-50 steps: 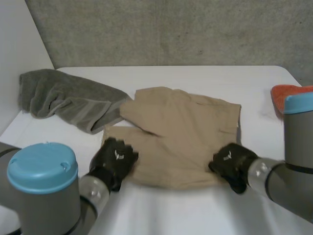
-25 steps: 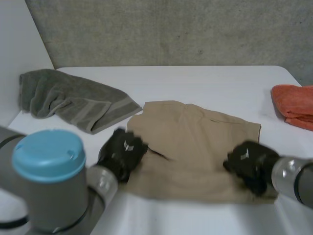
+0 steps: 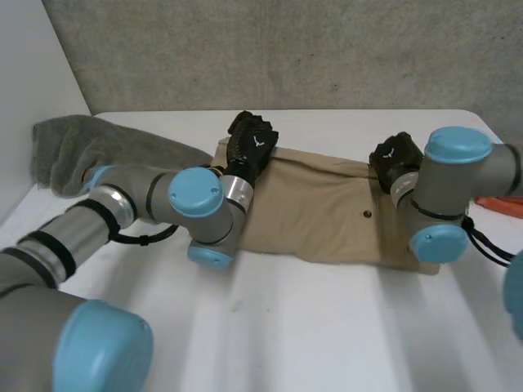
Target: Fold the laundry.
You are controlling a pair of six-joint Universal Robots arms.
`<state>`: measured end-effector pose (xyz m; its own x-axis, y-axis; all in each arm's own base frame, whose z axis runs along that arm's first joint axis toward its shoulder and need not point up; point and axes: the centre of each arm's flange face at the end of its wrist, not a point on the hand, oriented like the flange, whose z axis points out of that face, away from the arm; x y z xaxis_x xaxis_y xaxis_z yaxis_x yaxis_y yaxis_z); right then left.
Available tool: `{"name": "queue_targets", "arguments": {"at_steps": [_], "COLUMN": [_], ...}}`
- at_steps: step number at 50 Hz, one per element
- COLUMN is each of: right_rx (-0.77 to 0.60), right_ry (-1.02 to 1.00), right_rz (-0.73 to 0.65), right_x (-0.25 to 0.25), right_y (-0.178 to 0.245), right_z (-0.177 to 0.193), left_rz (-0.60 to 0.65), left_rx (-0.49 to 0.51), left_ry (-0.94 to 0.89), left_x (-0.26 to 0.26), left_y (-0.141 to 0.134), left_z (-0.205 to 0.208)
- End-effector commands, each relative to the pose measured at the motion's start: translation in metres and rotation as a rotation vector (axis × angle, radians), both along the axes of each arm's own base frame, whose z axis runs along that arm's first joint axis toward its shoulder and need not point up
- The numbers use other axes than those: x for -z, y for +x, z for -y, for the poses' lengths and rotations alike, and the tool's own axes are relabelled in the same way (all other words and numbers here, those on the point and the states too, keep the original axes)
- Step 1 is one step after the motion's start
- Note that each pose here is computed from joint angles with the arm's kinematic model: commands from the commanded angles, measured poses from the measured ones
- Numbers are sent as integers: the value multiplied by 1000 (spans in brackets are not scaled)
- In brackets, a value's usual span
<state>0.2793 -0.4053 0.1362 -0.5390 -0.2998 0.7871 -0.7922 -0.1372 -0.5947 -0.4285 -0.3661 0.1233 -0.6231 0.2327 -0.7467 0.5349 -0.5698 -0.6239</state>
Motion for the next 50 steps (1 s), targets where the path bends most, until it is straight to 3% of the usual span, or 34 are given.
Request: {"name": "queue_targets", "arguments": {"at_steps": [1,5,14,16,21,26,32,41,50], "right_rx": [50,89,98,95,111,180,172,178,218], "right_ry": [-92,-86,-90,-49,292,484,504,470,379], "right_rz": [-10,45,407,409,360,427,466,466,347], "right_x": [12,2,-102,-105,-75,-49,-26,7,-6], "right_y": [3,-3,-27,-34,-55,-73,-82,-83,-110], "right_z": [24,23,-24,-33,-65,-80,-83,-67,-65], "left_rz": [-44,-110,-233,-272,-329,-335,-315,-288,-290], "left_rx": [52,66,65,75,98,89,61,29,19], "left_ry": [-2,12,76,124,260,452,591,628,622], "left_x": [22,14,-52,-66,-73,-75,-61,-46,-52], "left_y": [-7,-6,18,29,46,67,80,90,94], "left_z": [6,1,-27,-38,-64,-94,-112,-113,-113]}}
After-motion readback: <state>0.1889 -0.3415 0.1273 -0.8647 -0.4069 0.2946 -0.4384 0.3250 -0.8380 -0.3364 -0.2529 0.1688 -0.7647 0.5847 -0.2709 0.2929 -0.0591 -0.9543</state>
